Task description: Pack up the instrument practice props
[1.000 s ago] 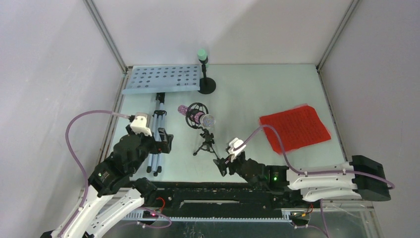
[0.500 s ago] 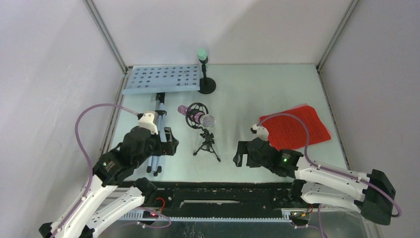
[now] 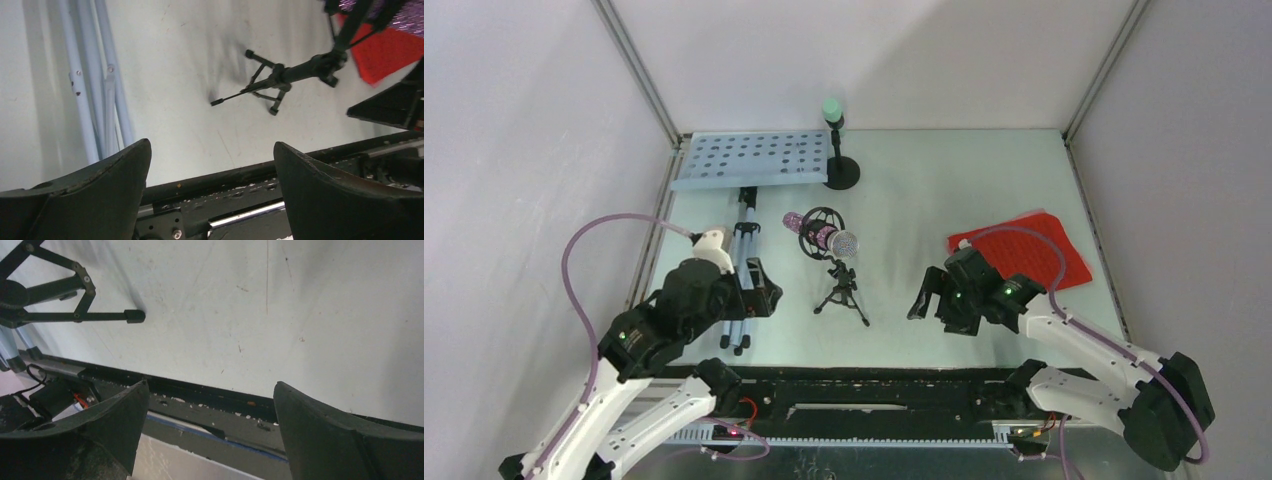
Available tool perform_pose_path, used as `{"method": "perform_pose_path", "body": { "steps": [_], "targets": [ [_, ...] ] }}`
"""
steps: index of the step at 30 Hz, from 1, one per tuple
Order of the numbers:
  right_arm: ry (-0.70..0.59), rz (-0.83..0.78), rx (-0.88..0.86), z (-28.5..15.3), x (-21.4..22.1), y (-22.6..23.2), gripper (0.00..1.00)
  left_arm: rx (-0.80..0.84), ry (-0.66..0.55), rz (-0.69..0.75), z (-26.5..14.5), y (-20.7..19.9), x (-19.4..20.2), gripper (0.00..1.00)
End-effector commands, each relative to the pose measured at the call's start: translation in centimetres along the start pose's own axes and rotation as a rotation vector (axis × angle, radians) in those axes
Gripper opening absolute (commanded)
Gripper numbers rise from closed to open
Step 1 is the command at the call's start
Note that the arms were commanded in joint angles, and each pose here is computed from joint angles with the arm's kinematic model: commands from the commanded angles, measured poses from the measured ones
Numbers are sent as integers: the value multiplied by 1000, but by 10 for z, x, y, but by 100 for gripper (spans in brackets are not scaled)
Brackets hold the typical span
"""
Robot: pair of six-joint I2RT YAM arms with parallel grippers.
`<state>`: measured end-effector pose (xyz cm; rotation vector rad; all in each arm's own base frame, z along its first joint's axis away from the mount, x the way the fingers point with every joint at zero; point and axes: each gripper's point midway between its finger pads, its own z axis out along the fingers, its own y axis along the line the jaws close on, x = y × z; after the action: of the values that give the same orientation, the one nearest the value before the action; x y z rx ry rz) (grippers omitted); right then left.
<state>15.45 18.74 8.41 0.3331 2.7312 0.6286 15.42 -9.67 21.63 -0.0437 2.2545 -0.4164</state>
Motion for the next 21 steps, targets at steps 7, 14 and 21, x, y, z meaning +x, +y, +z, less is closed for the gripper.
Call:
{"method": "perform_pose_path", "body": {
  "steps": [7, 14, 21],
  "targets": [
    [-230, -50, -64, -53, -46, 19, 100, 285, -418, -79, -76, -32, -79, 100],
    [-368, -102, -188, -98, -58, 26, 100, 404, -504, 32, -99, -53, -97, 100],
    [-453, -124, -405, -145, -68, 63, 100, 406, -479, 44, -87, -77, -124, 100]
  ]
}}
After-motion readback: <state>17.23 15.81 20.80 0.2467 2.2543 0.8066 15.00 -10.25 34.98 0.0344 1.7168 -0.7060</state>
